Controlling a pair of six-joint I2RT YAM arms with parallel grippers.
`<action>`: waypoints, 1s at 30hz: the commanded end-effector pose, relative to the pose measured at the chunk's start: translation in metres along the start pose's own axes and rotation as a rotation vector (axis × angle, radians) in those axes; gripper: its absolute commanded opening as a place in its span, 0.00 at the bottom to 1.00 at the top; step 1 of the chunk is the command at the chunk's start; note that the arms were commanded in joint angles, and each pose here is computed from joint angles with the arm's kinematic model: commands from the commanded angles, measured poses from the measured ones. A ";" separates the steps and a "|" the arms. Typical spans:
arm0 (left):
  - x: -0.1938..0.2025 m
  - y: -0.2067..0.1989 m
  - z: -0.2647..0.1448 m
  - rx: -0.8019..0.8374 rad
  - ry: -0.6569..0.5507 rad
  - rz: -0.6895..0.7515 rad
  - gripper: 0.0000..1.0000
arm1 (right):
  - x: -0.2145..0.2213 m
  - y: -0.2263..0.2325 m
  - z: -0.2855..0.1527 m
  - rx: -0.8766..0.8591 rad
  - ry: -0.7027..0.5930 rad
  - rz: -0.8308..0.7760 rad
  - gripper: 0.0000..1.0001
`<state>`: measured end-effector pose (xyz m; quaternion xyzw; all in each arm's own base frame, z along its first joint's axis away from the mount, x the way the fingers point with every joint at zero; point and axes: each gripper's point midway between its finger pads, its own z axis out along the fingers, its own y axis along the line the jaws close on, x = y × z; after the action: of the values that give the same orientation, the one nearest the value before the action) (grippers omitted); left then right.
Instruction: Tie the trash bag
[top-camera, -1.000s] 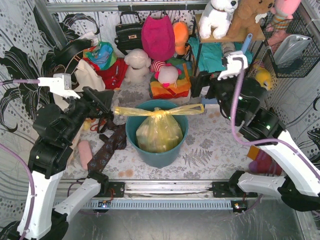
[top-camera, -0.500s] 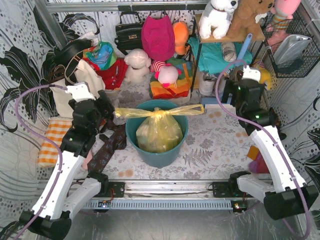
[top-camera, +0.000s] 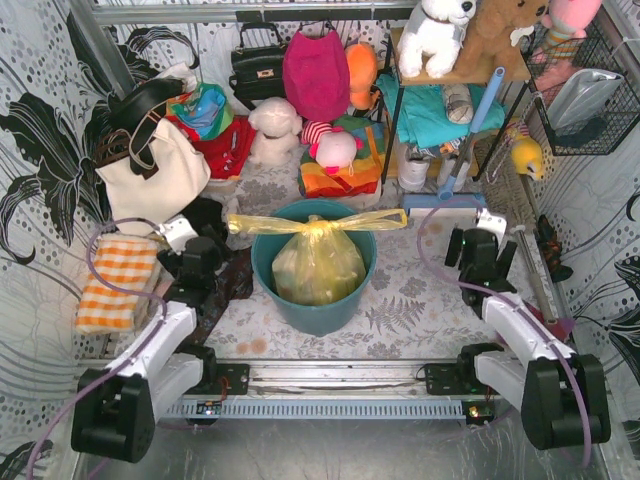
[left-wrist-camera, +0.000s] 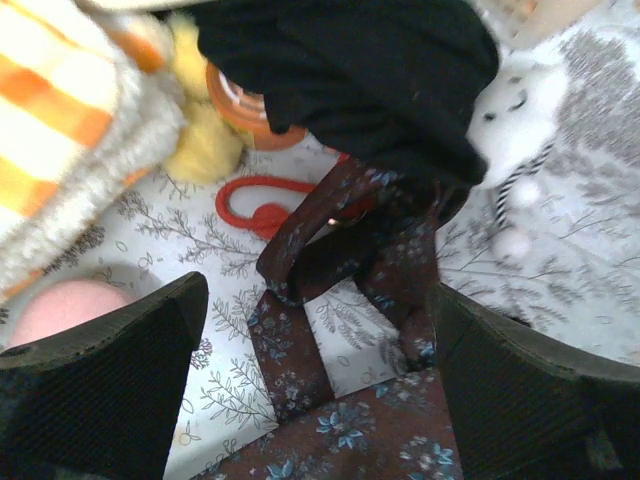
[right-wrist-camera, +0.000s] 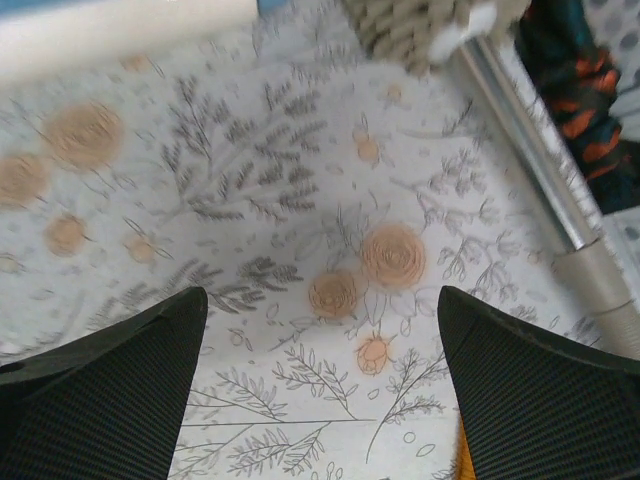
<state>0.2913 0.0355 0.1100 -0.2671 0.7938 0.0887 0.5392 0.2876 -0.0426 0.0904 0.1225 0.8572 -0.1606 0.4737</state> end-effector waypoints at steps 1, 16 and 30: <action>-0.009 -0.004 0.019 0.004 -0.144 -0.094 0.99 | -0.002 -0.006 0.016 0.059 -0.153 0.081 0.97; -0.023 -0.073 0.047 0.288 -0.284 0.112 0.98 | -0.025 0.026 0.033 -0.085 -0.367 0.056 0.97; -0.010 -0.078 0.043 0.437 -0.334 0.119 0.98 | -0.031 0.059 0.045 -0.225 -0.431 -0.064 0.97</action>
<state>0.3631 -0.0055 0.0949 -0.1027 0.7398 0.0154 0.6648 0.3490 -0.0159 0.0636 0.0223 0.7801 -0.1186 0.6139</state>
